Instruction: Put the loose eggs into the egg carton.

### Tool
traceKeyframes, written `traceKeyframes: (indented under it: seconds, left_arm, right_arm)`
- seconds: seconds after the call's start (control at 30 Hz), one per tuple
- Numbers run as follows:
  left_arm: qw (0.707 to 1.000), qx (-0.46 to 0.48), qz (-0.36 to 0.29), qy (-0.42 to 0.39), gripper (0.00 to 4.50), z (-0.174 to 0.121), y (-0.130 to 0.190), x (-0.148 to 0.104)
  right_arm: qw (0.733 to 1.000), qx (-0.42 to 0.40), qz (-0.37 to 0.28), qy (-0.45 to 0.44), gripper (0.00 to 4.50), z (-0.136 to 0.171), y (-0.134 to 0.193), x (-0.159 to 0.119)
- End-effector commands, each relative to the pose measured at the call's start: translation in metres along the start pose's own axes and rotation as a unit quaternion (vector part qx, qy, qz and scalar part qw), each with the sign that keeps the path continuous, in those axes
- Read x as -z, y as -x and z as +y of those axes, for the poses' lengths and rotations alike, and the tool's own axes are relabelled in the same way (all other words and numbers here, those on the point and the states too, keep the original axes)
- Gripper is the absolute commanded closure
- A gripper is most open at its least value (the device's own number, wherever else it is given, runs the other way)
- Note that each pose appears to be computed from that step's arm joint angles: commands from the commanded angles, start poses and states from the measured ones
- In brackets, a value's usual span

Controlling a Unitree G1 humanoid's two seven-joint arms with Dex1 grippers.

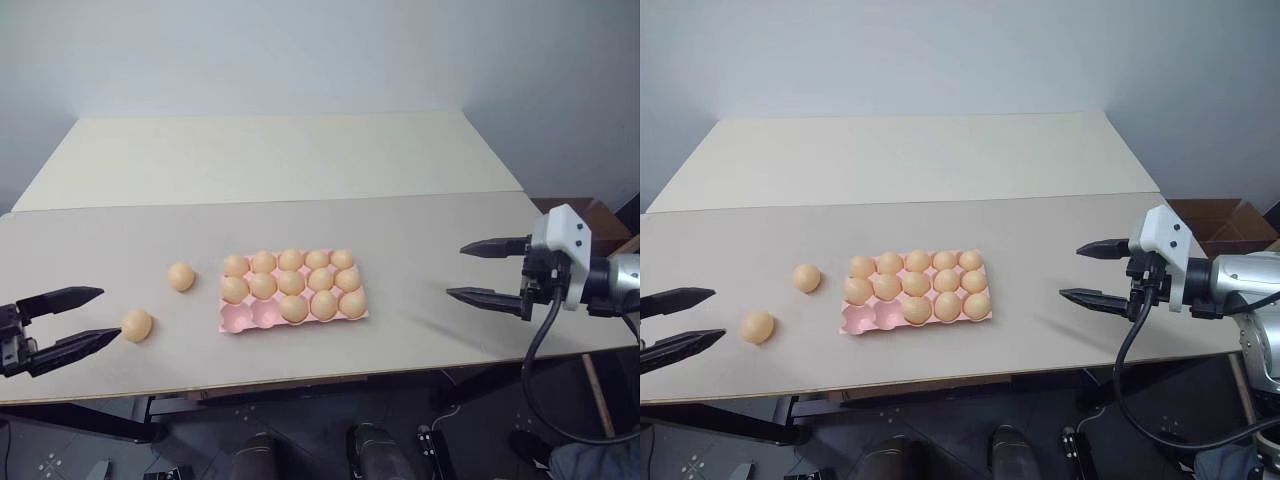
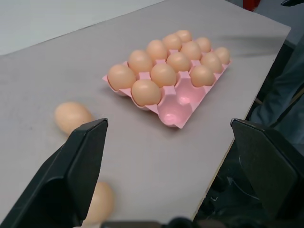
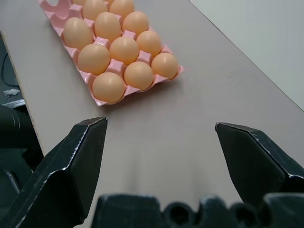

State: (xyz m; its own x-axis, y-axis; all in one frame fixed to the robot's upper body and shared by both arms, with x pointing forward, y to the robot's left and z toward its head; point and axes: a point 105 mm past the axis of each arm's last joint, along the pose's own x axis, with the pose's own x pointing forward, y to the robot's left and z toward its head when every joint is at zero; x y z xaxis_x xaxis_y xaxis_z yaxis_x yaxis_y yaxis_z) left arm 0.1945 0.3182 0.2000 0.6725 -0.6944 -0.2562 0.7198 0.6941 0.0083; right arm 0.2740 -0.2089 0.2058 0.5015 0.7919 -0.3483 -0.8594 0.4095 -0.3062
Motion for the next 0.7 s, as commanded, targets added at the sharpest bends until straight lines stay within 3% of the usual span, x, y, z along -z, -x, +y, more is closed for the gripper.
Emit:
traceKeyframes:
  seconds: [0.03,0.27,0.7]
  left_arm:
    - [0.997,-0.076,0.020,-0.008,0.00,0.011,0.002,0.003]
    - [0.971,-0.190,0.113,0.096,0.00,0.015,-0.023,0.049]
    - [0.941,-0.258,0.165,0.144,0.00,0.035,-0.061,0.079]
  right_arm:
    - [0.999,-0.004,-0.030,0.031,0.24,0.004,-0.004,-0.016]
    - [0.996,-0.034,-0.062,0.048,0.24,0.017,-0.015,-0.033]
    - [0.993,-0.056,-0.087,0.061,0.24,0.027,-0.017,-0.046]
